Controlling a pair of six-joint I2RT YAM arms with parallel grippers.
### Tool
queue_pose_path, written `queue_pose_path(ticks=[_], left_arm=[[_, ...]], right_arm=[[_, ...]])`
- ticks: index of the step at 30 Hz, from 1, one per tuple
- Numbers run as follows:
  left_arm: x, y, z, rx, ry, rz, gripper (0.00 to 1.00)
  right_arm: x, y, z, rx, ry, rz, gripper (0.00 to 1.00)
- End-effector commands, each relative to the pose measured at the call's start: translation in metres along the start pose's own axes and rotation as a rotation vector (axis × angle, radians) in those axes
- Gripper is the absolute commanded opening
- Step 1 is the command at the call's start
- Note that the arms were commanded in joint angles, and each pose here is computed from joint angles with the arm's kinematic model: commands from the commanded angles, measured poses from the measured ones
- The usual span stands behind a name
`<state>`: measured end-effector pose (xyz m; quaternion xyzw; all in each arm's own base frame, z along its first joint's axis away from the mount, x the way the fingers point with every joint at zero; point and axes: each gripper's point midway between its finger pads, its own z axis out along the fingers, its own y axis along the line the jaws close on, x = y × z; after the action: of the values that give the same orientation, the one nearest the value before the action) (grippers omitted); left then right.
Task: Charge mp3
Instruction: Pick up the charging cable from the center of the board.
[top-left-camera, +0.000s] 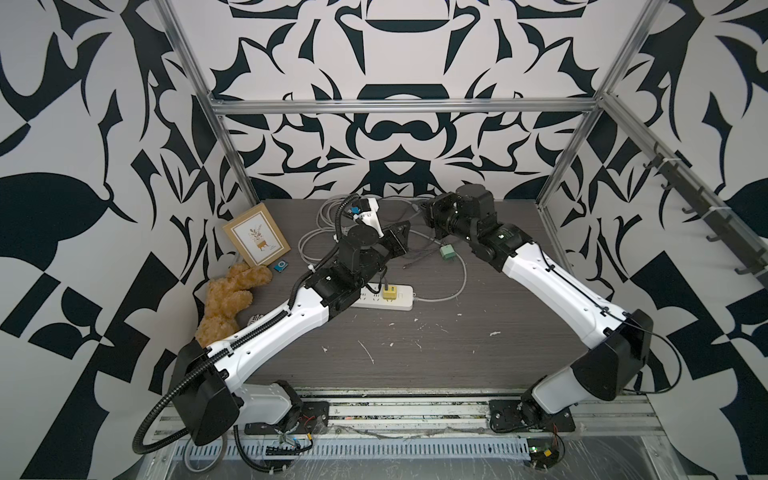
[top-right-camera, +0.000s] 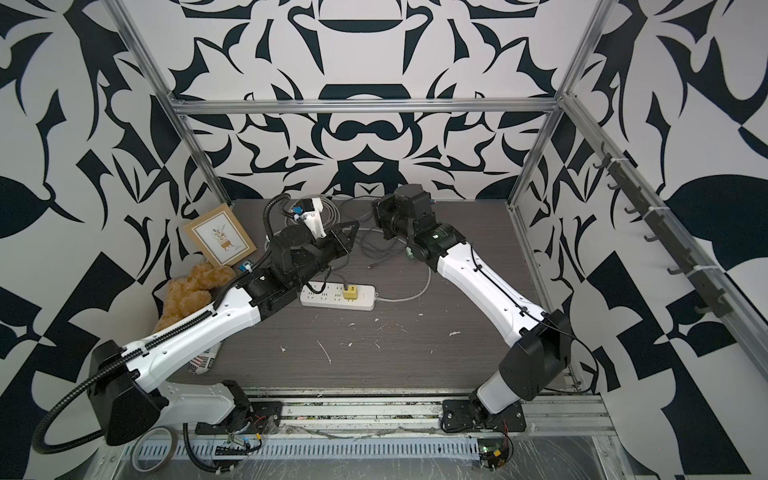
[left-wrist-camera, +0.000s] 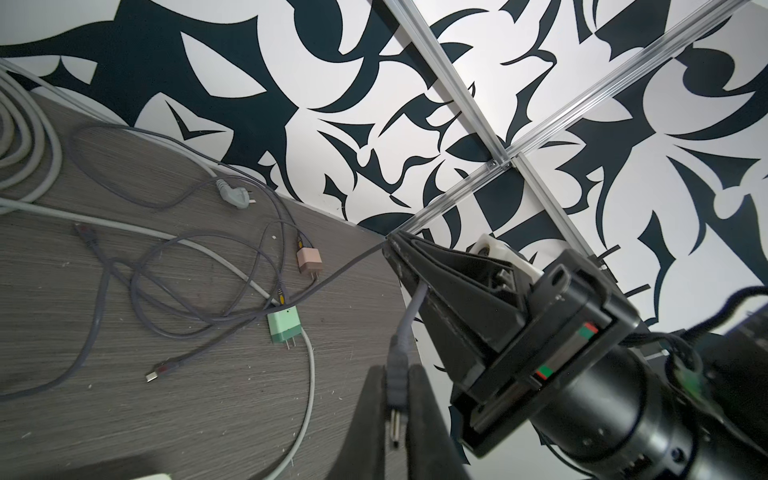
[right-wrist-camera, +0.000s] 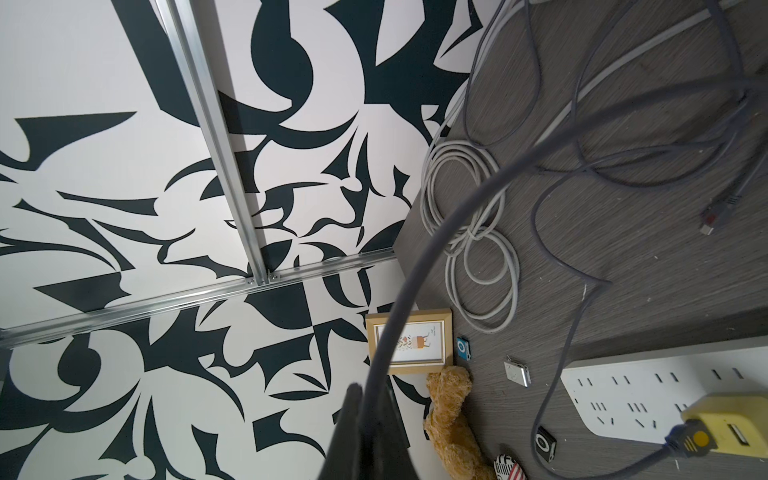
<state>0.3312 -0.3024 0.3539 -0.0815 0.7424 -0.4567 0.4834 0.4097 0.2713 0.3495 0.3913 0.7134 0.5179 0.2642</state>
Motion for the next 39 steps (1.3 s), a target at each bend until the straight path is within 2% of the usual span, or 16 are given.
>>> queue_pose_path(ticks=[1,4,7,8,11,14,19,27,34,39], left_arm=[[-0.011,-0.006,0.0,0.012,-0.008,-0.013,0.03],[-0.01,-0.008,0.002,0.033,0.021,-0.037,0.0],[-0.013,-0.008,0.002,0.065,0.068,-0.115,0.0],[-0.015,-0.008,0.002,0.079,0.096,-0.157,0.0],[-0.021,-0.01,0.002,0.129,0.174,-0.278,0.0],[-0.017,-0.014,0.001,0.137,0.263,-0.34,0.0],[-0.006,-0.032,0.006,0.188,0.39,-0.406,0.0],[-0.004,-0.038,0.002,0.213,0.42,-0.392,0.0],[0.0,-0.035,-0.002,0.206,0.422,-0.365,0.0],[0.003,-0.03,0.001,0.196,0.425,-0.361,0.0]], right_arm=[[0.006,0.035,-0.025,-0.115,0.014,-0.008,0.0],[0.009,0.041,-0.028,-0.148,0.027,-0.027,0.02],[0.014,0.051,-0.036,-0.215,0.063,-0.081,0.28],[0.015,0.054,-0.039,-0.246,0.083,-0.109,0.33],[0.019,0.055,-0.047,-0.345,0.15,-0.146,0.39],[0.026,0.05,-0.055,-0.418,0.19,-0.166,0.41],[0.034,0.05,-0.062,-0.433,0.227,-0.223,0.41],[0.03,0.05,-0.057,-0.439,0.231,-0.212,0.38],[0.024,0.043,-0.051,-0.416,0.239,-0.179,0.24],[0.028,0.04,-0.048,-0.407,0.271,-0.16,0.1]])
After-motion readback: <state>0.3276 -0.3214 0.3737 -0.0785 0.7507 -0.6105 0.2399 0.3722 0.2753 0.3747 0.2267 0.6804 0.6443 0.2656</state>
